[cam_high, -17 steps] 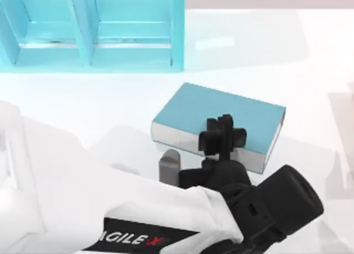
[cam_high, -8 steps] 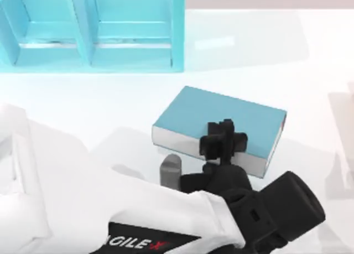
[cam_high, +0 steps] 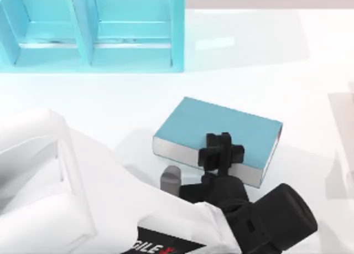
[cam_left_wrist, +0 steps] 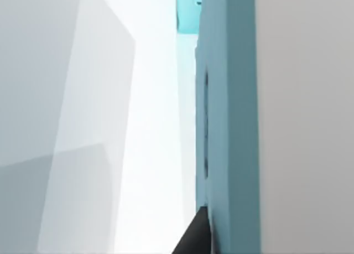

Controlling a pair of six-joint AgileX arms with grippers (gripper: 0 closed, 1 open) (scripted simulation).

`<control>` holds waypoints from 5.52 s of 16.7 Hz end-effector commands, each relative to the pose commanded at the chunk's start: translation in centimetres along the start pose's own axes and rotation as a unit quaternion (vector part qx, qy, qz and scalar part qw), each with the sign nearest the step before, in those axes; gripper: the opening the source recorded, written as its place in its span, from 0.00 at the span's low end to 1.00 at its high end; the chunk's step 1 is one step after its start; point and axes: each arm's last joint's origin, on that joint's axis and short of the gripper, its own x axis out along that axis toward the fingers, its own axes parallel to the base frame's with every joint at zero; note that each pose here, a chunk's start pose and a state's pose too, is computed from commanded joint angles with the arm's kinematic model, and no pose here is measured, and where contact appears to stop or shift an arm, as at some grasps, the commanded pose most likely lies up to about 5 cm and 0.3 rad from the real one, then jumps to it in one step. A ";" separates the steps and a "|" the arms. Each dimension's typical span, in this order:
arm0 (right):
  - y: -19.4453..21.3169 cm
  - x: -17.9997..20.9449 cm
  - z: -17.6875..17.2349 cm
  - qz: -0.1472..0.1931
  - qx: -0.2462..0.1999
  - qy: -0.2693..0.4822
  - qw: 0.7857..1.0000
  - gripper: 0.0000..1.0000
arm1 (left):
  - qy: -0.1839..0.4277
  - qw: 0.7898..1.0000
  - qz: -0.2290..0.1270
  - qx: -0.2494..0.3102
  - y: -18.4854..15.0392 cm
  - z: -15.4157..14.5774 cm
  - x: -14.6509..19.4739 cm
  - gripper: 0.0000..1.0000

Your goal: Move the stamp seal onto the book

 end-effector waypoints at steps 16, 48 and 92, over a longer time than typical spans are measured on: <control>0.0 0.0 0.0 0.000 0.000 0.000 1.000 1.00 | 0.000 1.000 0.000 0.000 0.0 0.0 0.0 1.00; 0.0 0.0 0.0 0.000 0.000 0.000 1.000 1.00 | 0.000 1.000 0.001 0.002 3.1 2.0 -14.6 1.00; 0.0 0.0 0.0 0.000 0.000 0.000 1.000 1.00 | -0.055 0.707 -0.134 0.692 -4.1 34.2 -2.3 1.00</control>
